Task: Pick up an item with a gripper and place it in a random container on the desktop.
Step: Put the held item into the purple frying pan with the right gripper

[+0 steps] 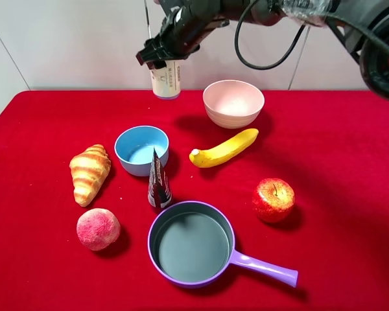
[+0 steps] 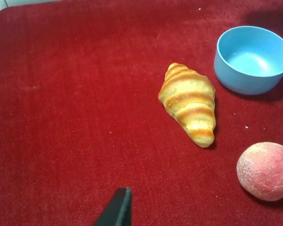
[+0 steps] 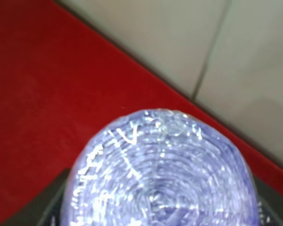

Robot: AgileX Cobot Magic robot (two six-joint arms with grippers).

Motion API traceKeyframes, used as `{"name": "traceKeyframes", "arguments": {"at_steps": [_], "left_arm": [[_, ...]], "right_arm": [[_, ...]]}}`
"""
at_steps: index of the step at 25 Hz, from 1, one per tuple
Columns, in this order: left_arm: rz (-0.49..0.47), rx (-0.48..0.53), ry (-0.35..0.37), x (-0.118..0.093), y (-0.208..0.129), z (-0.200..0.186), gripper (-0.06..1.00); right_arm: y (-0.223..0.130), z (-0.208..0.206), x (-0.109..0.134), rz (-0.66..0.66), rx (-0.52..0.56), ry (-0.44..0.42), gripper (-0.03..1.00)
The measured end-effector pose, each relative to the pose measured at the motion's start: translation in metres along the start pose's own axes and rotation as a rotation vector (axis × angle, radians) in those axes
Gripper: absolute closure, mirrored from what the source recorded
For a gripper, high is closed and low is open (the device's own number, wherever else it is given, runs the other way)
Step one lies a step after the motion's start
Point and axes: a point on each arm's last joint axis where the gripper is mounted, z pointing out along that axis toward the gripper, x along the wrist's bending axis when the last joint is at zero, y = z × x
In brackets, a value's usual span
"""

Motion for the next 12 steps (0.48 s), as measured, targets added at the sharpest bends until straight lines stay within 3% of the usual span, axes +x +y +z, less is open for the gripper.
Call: {"name": "traceKeyframes", "arguments": {"at_steps": [12], "left_arm": [[0.0,0.0,0.001,0.0,0.0,0.0,-0.04]], "right_arm": [[0.006,-0.048,0.019,-0.034,0.009,0.027,0.51]]}}
